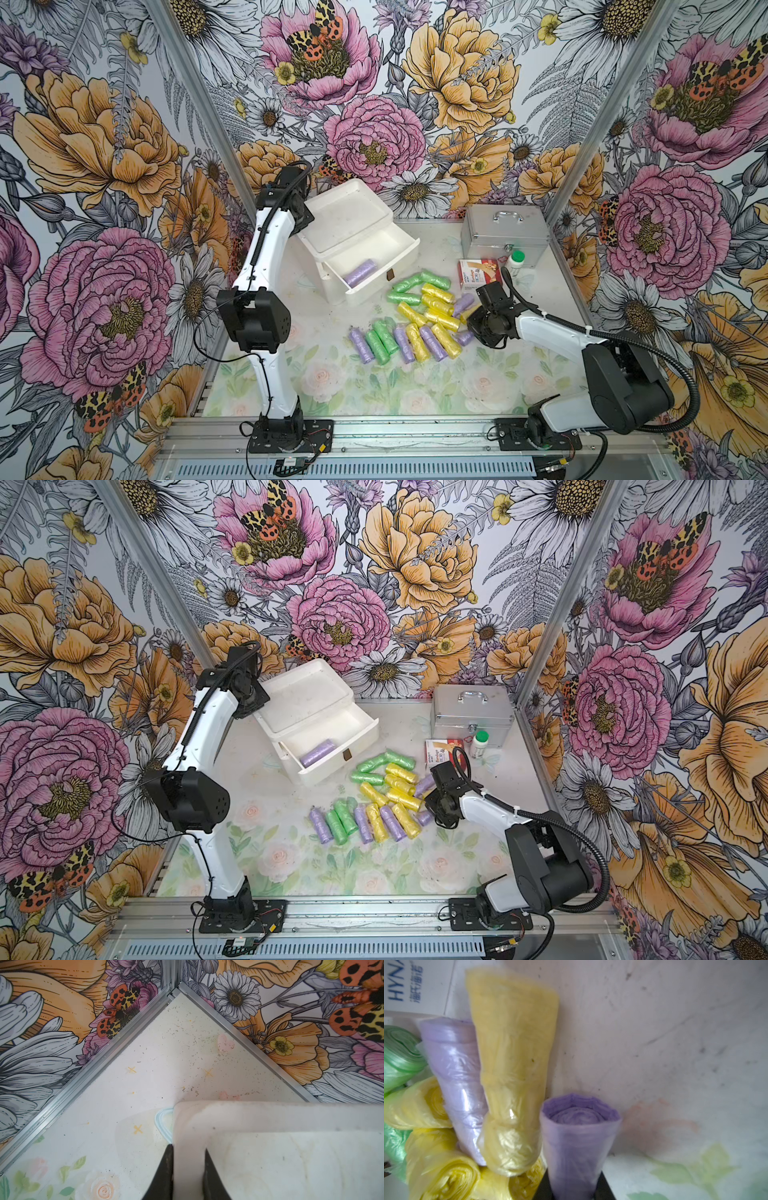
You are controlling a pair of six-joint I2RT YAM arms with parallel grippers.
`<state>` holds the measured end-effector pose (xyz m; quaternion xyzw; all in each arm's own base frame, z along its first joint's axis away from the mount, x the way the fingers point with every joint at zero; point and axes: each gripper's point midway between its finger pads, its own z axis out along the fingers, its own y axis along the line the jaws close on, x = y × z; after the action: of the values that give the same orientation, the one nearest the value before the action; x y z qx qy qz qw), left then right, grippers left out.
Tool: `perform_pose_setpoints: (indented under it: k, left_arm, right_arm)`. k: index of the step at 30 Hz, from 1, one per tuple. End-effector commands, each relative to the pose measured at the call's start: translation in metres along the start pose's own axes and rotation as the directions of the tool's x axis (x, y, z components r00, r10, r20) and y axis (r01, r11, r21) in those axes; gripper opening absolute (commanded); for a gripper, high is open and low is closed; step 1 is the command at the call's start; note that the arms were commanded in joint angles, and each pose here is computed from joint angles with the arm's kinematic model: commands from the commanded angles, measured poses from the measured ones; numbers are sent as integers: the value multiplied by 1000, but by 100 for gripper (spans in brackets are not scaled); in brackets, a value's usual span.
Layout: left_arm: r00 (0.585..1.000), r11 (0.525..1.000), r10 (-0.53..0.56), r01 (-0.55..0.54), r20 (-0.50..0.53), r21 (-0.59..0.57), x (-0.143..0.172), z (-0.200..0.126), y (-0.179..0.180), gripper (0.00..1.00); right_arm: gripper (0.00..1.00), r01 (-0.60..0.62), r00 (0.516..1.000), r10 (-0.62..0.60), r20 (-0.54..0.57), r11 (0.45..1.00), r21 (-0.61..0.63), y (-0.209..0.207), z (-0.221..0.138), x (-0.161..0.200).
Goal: Sort the rolls of trash bags by color and place them into the drawer
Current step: Pick up the roll of trash bags from the center of the board, then place the roll of trash bags in the drawer.
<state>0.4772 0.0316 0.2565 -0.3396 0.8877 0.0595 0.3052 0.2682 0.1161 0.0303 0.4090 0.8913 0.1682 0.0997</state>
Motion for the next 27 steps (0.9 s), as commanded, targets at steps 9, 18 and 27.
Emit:
perform_pose_setpoints:
  k: [9,18,27]
  left_arm:
    - [989,991,-33,51,-144,122,36,25,-41,0]
    - [990,992,-34,50,-136,115,35,21,-36,0]
    - [990,992,-34,50,-136,114,36,18,-34,0]
  right_arm:
    - [23,45,997,-18,78,929,-367,87,-103,-5]
    - [25,209,978,-169,124,790,-577,235,-182,17]
    - [26,229,968,-237,79,715,-661,337,-188,61]
